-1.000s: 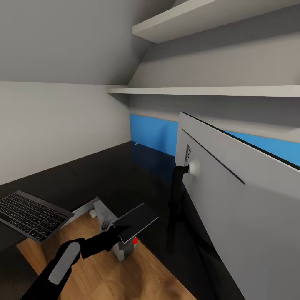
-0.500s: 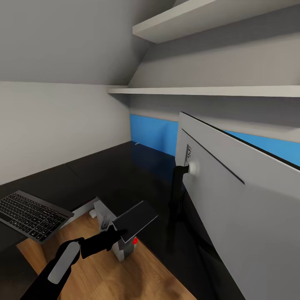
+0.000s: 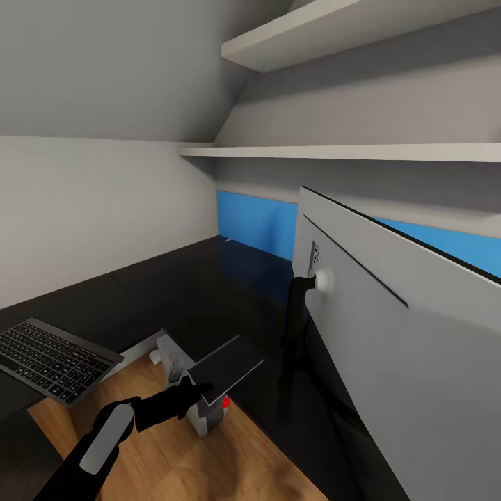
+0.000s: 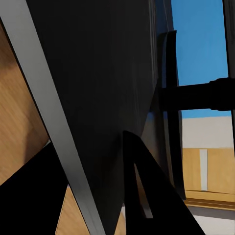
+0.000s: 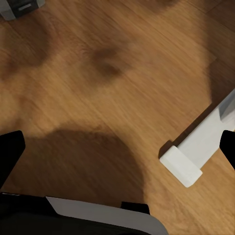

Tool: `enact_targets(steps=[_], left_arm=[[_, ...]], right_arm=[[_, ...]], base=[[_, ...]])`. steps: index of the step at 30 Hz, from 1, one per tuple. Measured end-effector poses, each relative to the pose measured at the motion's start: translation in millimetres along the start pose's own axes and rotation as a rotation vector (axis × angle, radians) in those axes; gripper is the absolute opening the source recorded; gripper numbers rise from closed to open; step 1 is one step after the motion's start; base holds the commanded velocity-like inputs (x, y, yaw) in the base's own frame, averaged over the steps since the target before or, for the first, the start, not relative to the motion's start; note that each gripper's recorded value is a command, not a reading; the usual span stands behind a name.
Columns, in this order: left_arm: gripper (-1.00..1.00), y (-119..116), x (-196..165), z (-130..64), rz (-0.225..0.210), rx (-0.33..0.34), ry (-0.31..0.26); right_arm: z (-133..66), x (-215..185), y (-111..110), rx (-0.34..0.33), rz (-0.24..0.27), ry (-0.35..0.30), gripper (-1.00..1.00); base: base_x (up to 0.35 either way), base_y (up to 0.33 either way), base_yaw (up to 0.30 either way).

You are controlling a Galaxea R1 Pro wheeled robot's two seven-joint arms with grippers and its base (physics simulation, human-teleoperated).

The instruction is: In the bedroom, organize the workspace by keeping the computer under the desk, ensuring the monitor is on the desk, placing the keyboard on the desk next to the monitor, placing the mouse on the desk next to the keyboard, moving the folder from the swivel chair onto the desk next to the mouse, stacking the notebook on top of the folder with the pen on top of the notebook, and positioning the swivel chair next to the desk.

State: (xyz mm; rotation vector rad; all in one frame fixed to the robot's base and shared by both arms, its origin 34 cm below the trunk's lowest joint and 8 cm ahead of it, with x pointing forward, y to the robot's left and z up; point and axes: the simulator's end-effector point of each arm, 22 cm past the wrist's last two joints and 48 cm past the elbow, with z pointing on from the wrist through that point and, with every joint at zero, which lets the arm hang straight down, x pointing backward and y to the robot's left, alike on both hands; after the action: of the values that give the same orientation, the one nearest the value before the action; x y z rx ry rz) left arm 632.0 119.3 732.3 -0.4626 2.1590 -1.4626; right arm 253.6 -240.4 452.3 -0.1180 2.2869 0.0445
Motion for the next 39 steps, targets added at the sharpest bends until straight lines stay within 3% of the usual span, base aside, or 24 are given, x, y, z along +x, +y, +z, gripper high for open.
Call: enact_targets(steps=[15,33,39], left_arm=[[-1.00,-2,-1,-0.5,0.011,-0.010,0.001],[-1.00,-33,-11,-9.4,0.016,-0.012,-0.003],[-1.00,-32,-11,-9.4,0.016,-0.013,-0.002]], right_arm=[[-2.1,-3,0,0.001,0.000,0.001,1.00],[-21.6,-30,3,-0.004,0.003,0.001,1.00],[-21.5,-30,3,-0.003,0.004,0.001,1.00]], base=[[0.000,0.000,0.000],[0.000,0.000,0.000],[0.000,0.000,0.000]])
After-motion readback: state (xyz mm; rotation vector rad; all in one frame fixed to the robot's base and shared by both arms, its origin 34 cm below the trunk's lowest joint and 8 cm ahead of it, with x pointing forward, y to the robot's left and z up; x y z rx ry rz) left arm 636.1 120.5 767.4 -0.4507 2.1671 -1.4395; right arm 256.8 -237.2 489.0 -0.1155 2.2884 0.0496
